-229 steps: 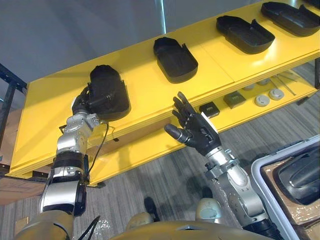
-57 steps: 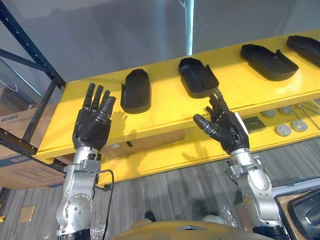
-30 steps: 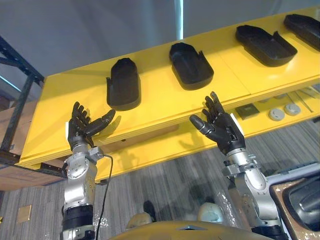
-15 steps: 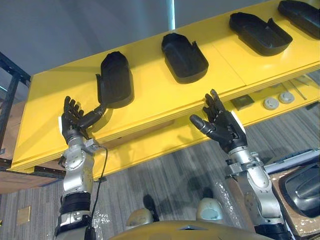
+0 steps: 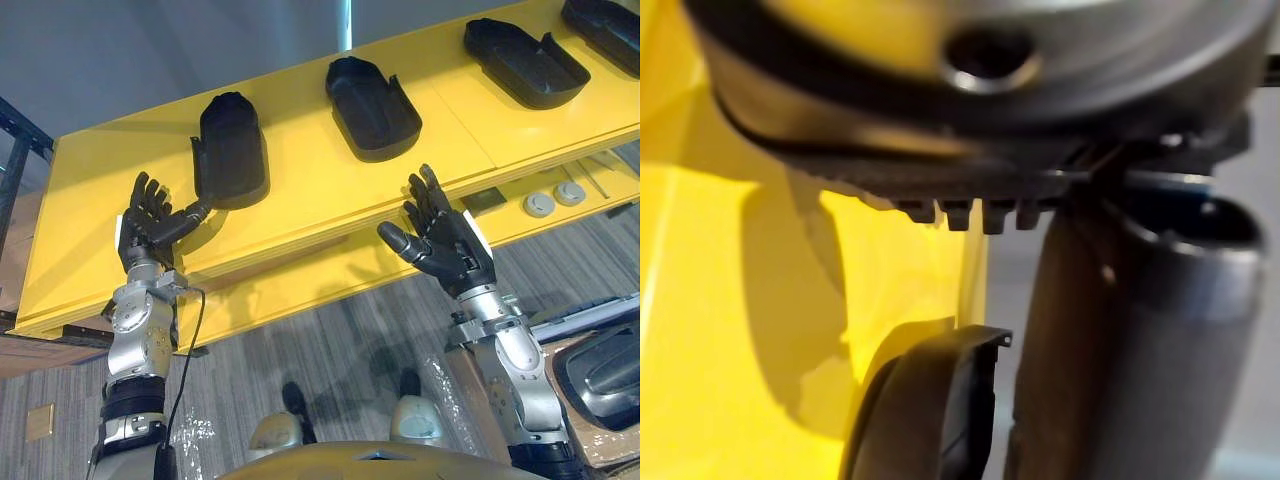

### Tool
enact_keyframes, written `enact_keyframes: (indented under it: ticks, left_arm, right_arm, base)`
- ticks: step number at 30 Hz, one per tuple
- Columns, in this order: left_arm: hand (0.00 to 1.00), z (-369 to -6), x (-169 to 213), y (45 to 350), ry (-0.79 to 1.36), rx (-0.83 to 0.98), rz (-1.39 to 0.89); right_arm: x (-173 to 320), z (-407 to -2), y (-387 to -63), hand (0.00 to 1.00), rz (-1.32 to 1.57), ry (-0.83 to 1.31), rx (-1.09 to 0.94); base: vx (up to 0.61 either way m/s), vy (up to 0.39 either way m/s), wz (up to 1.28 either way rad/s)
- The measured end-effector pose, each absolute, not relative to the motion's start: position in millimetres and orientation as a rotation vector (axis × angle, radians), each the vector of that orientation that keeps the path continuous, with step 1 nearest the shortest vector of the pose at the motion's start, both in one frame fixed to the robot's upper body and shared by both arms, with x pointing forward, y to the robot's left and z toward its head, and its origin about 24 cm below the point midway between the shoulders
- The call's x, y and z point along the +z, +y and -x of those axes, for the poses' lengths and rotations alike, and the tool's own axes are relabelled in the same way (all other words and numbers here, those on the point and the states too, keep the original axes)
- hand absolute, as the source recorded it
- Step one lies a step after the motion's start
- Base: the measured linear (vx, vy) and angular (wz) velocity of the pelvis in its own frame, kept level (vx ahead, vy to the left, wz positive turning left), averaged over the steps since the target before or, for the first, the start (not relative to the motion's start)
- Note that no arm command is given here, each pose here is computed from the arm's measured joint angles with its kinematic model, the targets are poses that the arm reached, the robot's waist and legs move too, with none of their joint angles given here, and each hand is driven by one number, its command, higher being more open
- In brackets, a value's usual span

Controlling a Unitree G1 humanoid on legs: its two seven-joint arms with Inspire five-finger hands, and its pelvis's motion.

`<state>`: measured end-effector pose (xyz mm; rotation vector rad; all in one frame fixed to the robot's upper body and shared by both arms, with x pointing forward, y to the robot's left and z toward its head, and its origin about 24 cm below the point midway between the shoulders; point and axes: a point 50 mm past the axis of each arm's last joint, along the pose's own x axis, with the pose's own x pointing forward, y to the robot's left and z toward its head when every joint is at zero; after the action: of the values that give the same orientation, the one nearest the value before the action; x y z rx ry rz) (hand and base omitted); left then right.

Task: Walk over and take three plastic housings, then place them on the shelf

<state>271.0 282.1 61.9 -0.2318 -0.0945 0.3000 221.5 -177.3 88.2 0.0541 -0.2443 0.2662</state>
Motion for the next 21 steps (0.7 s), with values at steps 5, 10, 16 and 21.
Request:
enact_keyframes:
  ticks: [5, 10, 16, 21]
  left_arm:
    - [1.0, -270, 61, 282, -0.084, 0.223, 0.256]
    - [1.0, -265, 62, 275, -0.075, 0.13, 0.272]
    - [1.0, -263, 59, 266, -0.061, 0.048, 0.305]
    - [1.0, -261, 59, 259, -0.054, 0.0, 0.298]
  right_arm:
    - [89, -221, -176, 1.0, -0.052, -0.248, 0.283]
    - [89, -220, -176, 1.0, -0.052, -0.246, 0.284]
    - [88, -220, -175, 1.0, -0.054, -0.244, 0.29]
    - [84, -217, -175, 1.0, -0.057, -0.225, 0.287]
  base:
    - [0.0, 0.0, 0.0]
    - [0.0, 0.0, 0.0]
    - [0.0, 0.0, 0.0]
    - [0.0, 0.002, 0.01]
